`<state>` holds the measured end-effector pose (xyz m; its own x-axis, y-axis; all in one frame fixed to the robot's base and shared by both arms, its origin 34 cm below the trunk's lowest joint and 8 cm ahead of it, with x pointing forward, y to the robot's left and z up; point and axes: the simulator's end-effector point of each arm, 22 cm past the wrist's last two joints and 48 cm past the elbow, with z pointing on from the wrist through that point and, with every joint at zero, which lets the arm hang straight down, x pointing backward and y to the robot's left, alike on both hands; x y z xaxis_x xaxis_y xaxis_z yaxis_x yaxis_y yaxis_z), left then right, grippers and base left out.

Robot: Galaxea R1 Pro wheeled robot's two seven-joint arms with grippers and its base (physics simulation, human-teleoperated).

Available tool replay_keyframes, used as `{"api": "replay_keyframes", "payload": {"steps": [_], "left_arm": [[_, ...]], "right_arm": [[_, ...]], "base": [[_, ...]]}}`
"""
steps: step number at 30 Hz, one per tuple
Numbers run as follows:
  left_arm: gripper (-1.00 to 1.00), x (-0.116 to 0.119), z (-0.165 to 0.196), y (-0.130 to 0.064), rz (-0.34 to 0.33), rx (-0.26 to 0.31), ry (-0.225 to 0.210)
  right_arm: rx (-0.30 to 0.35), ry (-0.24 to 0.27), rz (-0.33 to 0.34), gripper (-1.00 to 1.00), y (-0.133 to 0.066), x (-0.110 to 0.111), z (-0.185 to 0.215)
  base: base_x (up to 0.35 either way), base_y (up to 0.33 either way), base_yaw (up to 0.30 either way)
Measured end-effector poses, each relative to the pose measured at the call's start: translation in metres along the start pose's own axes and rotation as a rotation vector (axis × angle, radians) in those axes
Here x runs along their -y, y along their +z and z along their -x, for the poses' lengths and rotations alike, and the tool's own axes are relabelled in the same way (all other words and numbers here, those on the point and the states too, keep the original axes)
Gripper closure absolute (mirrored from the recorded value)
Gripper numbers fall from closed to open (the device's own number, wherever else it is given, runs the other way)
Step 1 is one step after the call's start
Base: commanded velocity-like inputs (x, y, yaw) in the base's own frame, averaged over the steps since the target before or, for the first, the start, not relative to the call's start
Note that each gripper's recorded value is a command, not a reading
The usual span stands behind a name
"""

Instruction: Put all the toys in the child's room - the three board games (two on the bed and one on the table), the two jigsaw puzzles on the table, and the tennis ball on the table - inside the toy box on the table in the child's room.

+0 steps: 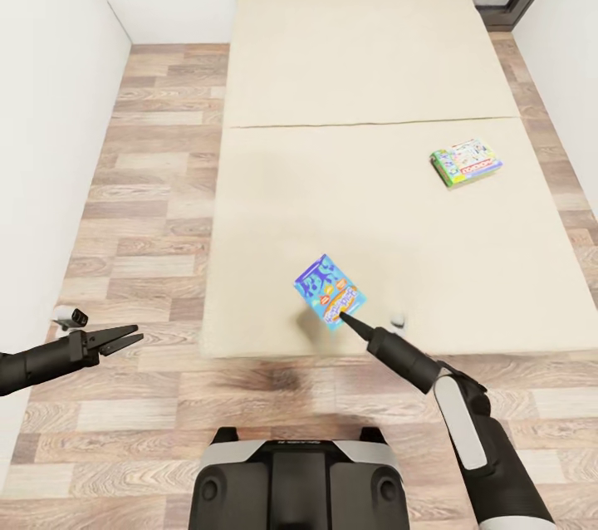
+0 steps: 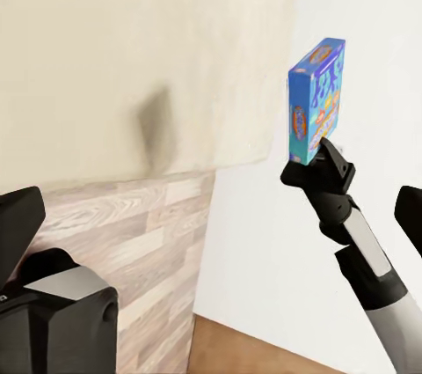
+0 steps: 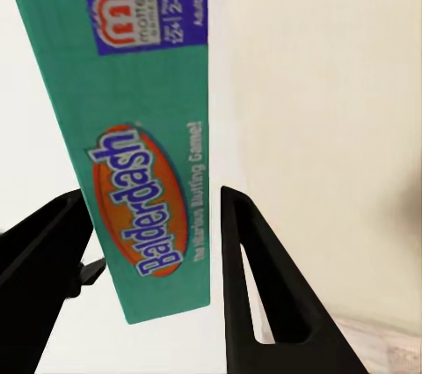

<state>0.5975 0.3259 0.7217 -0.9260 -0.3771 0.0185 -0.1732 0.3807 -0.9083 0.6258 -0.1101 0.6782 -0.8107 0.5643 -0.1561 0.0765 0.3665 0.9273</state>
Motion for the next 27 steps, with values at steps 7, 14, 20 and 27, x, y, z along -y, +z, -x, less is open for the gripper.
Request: {"api": "replay_keyframes", "payload": {"steps": [7, 14, 20, 27], "left_arm": [[-1.0, 0.008, -0.002, -0.005, 0.013, -0.004, 0.009], [-1.0, 0.012, -0.007, -0.008, 0.044, -0.025, 0.02], [-1.0, 0.018, -0.008, -0.013, 0.056, -0.03, 0.028], [-1.0, 0.027, -0.01, -0.017, 0.06, -0.031, 0.037]], "right_arm": [[-0.029, -0.046, 0.025, 1.0, -0.011, -0.029, 0.013], [-0.034, -0.072, 0.021, 1.0, -0.021, -0.039, 0.019], [-0.034, -0.099, 0.017, 1.0, -0.031, -0.047, 0.022], [-0.036, -0.096, 0.012, 1.0, -0.041, -0.054, 0.015]], "base": [[0.0, 0.0, 0.079], [0.0, 0.0, 0.086], [0.0, 0.0, 0.087], [0.0, 0.0, 0.029]]}}
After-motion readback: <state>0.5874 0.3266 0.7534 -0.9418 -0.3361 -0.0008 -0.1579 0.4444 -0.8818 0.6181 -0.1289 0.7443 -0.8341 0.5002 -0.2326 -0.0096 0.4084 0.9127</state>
